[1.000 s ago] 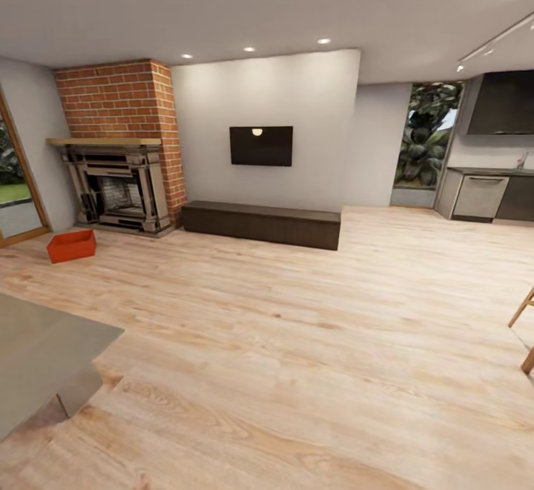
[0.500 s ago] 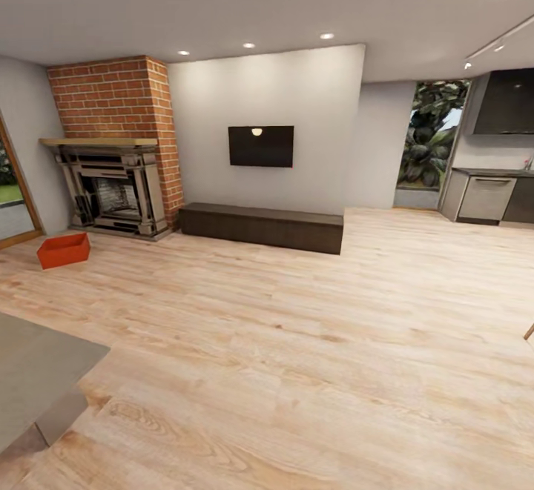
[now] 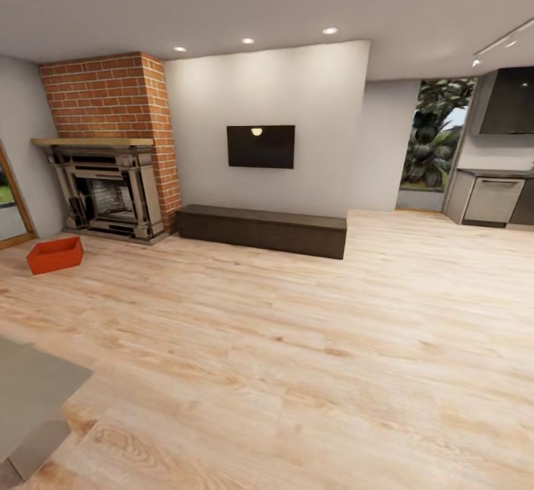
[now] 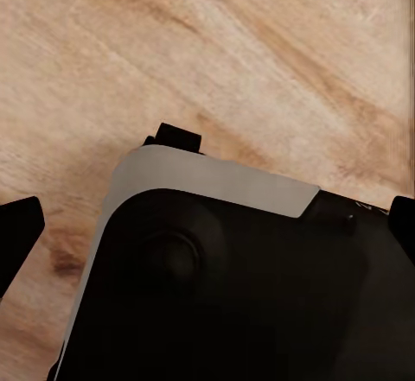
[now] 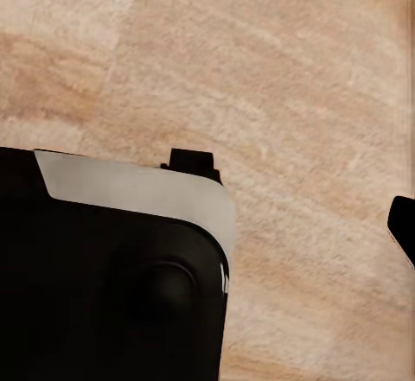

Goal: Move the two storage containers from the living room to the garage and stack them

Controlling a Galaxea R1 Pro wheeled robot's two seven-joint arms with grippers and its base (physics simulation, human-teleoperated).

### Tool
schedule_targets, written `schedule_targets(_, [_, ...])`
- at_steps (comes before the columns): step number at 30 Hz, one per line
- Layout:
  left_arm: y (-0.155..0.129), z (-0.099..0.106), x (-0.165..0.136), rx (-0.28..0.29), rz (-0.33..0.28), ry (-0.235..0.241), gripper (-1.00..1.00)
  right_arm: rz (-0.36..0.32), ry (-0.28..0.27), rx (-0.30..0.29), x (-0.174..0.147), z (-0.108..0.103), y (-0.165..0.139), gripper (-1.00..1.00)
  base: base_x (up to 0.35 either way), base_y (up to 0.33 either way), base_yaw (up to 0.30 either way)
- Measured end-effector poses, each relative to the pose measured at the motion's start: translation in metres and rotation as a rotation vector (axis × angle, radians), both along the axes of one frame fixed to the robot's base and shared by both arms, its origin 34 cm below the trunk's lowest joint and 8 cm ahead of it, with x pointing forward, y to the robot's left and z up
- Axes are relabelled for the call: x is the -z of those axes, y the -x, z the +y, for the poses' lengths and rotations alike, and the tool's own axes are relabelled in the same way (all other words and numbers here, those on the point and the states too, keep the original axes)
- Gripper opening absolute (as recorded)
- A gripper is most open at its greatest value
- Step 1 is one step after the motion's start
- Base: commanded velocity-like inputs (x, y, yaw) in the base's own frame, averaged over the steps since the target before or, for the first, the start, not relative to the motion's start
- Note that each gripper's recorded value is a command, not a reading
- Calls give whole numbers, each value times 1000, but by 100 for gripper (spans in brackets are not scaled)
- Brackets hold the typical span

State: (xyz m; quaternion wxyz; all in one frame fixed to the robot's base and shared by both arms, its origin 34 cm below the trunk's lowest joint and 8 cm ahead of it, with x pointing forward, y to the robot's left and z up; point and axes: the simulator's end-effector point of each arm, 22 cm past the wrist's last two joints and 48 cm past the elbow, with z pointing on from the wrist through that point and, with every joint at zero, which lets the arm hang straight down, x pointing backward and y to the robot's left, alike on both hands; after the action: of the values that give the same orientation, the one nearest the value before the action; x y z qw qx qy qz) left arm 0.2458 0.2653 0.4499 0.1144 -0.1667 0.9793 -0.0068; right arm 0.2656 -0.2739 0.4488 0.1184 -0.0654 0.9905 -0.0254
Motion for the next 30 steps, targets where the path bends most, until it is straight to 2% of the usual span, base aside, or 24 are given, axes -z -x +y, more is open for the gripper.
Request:
schedule_targets(13, [0, 0, 0, -1, 1, 1, 100, 0, -16, -1, 0, 11, 0, 100, 323, 0, 0])
schedule_targets(19, [0, 0, 0, 0, 1, 0, 100, -1, -12, -1, 0, 9, 0, 100, 323, 0, 5])
schedule_targets(30, [0, 0, 0, -1, -2, -1, 100, -2, -6, -4, 0, 5, -1, 100, 323, 0, 231])
